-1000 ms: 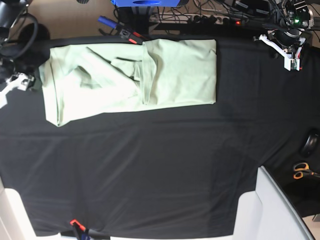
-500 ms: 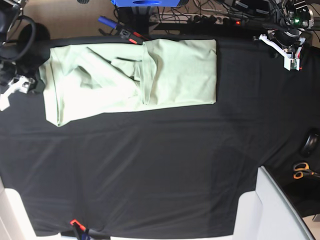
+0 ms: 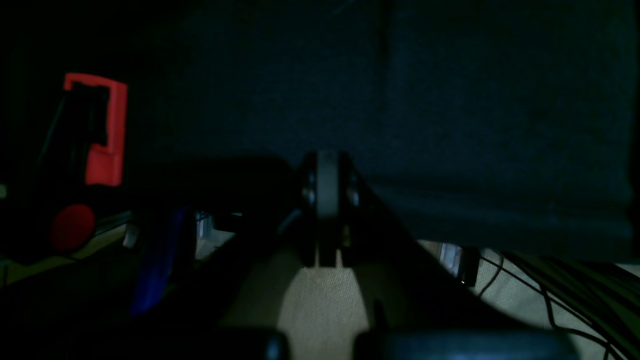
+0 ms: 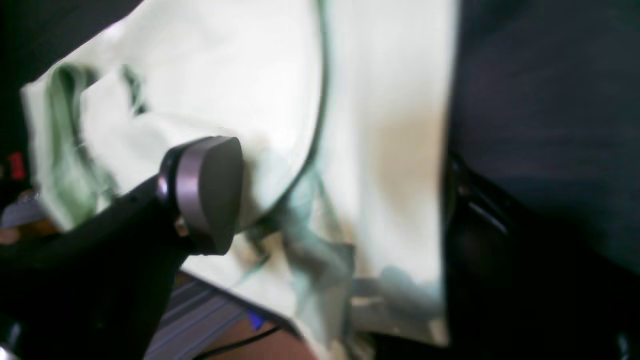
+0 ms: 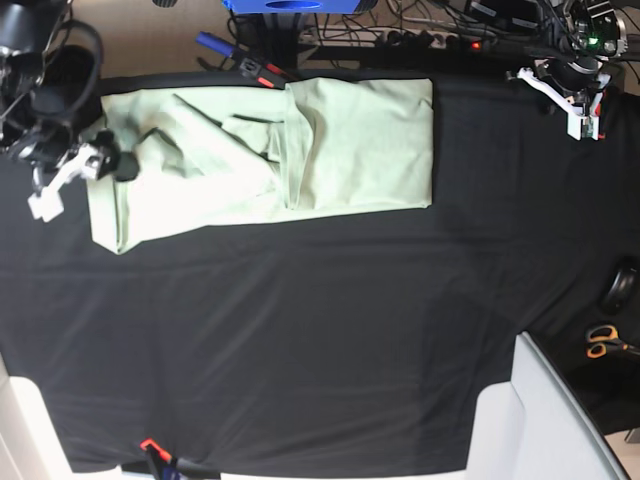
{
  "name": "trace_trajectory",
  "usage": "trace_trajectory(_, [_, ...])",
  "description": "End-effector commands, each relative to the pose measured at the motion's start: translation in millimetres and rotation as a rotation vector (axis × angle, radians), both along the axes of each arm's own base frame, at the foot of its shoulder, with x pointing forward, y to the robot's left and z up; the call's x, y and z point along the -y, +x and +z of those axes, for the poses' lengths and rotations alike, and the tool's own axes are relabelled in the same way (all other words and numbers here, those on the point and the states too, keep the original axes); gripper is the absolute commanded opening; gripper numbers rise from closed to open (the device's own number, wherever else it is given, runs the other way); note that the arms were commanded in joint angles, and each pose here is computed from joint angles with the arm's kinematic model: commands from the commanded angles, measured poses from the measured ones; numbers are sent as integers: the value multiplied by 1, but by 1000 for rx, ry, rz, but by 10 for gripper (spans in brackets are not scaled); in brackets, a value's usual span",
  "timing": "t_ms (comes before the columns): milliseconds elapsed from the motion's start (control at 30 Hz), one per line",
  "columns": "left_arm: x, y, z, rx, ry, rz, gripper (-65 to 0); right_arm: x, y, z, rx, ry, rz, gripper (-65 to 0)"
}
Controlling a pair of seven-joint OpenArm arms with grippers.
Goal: Fold the T-shirt properly
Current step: 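Grasp the shirt's opposite end with the right gripper, then fold the grasped end with the right gripper over the folded stack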
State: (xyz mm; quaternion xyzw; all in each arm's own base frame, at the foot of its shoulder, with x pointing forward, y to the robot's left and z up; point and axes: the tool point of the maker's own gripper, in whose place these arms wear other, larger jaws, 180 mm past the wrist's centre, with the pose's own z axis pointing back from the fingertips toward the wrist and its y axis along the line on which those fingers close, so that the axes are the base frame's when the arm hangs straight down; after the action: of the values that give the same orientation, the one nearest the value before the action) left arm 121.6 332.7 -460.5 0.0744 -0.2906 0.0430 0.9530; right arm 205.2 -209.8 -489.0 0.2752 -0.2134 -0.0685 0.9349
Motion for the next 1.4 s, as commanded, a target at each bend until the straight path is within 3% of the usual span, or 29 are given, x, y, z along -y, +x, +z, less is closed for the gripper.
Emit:
trace_trajectory(0, [-7,3,7,21,20,-3,-650,3,-19,-9,-92,-32,51,-163])
trace_trajectory(733, [-9,-12,-10,-26,-6,28,-650,-46,-34,-21,-139,12,196,-168])
trace_trajectory(967, [-8,-11,-10,-22,-6,26,-650,-59,-36,-22,-141,34,202,-180])
trace_trajectory(1033, [-8,-11,-10,-22,-6,26,-650,-59,-36,-23,-141,34,202,-250])
trace_trajectory(1233, [-8,-10,-9,-22,-4,26,-650,-54,-37,-29,-141,39,166,-615])
trace_trajectory(1267, [-8,-10,-9,-22,-4,26,-650,-51,-34,-29,-134,35,161,-650])
trace_trajectory(1367, [-8,-10,-9,-22,-4,26,-650,-49,-34,-30,-141,36,156,-643])
